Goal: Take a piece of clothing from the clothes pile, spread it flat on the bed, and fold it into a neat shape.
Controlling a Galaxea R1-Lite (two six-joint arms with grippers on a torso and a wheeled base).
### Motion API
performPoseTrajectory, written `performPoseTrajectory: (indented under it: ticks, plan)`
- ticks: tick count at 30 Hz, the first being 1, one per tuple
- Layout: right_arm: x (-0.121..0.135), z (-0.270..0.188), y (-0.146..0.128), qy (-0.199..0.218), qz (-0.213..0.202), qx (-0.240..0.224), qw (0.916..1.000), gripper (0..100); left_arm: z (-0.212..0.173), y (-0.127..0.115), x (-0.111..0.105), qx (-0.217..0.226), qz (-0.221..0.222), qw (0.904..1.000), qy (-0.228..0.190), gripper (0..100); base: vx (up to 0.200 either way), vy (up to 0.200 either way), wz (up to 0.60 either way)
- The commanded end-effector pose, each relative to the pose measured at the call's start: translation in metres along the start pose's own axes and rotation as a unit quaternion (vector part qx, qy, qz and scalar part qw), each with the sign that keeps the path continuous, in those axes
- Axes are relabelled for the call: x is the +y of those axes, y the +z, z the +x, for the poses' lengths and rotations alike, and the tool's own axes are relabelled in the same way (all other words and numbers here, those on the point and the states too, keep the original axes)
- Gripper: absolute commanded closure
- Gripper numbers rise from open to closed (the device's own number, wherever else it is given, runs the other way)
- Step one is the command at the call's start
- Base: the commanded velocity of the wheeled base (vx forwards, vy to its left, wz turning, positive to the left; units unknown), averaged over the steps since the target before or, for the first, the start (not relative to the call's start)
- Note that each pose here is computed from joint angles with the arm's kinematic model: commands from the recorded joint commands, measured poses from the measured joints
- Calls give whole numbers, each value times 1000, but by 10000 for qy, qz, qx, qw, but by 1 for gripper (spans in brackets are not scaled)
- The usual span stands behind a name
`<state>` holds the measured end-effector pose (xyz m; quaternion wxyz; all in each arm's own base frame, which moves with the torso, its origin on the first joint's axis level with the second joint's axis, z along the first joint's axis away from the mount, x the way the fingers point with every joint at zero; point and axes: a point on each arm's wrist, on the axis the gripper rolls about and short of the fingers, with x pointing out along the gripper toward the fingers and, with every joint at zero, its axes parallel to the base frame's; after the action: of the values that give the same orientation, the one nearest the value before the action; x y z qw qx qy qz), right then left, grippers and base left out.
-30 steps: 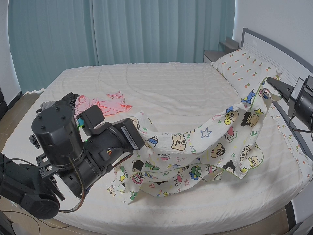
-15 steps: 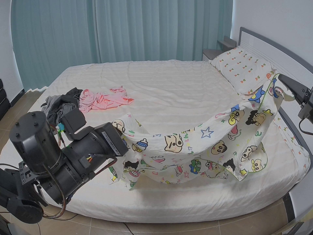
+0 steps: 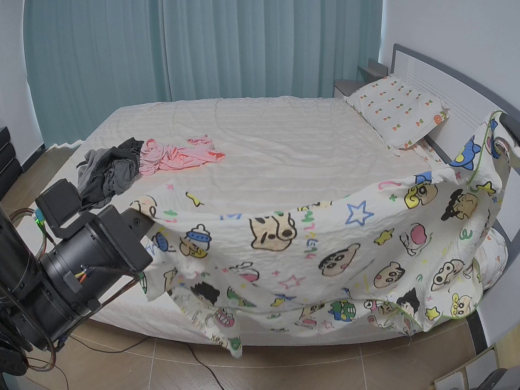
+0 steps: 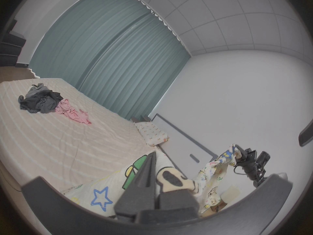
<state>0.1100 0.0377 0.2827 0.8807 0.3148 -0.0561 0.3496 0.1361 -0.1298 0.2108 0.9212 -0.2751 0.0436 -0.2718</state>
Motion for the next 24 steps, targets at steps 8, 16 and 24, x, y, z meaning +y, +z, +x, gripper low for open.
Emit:
performPoseTrajectory:
  ticks: [8,16,24]
  plan:
    - [-32,24,-21,-454,273,564,9970,100,9,-9,14,472,147,9973,551,100,0,0,0]
    - [-60,52,-30,-783,353,796,9931,100,52,-15,37,518,171,9917,1165,100,0,0,0]
    - [-100,90,-33,-1004,261,710,9921,100,98,-15,55,315,148,9898,1381,100,50,0,0]
